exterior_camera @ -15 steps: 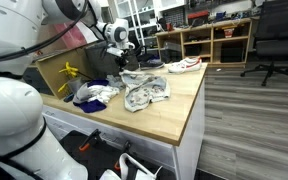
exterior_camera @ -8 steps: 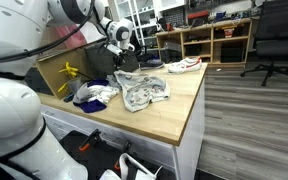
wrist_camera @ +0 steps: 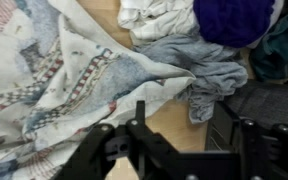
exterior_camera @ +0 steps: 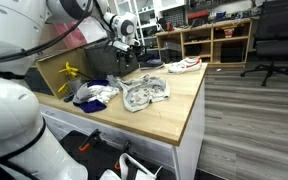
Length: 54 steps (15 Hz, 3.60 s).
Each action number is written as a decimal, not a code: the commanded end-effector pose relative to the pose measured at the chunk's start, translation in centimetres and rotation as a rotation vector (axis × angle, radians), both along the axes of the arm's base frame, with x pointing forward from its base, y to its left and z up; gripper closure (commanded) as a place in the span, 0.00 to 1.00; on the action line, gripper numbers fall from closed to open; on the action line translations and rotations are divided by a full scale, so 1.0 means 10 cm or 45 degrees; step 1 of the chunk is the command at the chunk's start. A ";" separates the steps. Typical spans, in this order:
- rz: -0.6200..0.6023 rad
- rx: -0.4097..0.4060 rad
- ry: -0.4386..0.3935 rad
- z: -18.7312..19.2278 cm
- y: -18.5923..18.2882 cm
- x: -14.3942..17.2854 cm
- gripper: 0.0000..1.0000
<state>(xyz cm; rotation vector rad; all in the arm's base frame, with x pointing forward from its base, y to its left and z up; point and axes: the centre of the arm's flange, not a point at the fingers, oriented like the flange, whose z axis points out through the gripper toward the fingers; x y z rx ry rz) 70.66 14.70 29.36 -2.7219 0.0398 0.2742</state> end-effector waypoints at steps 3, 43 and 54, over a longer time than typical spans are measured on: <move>0.235 -0.220 0.098 0.04 -0.63 -0.31 0.00; 0.748 -0.682 0.247 -1.46 -1.87 -1.54 1.00; 0.690 -0.796 0.486 -1.52 -2.72 -2.23 1.00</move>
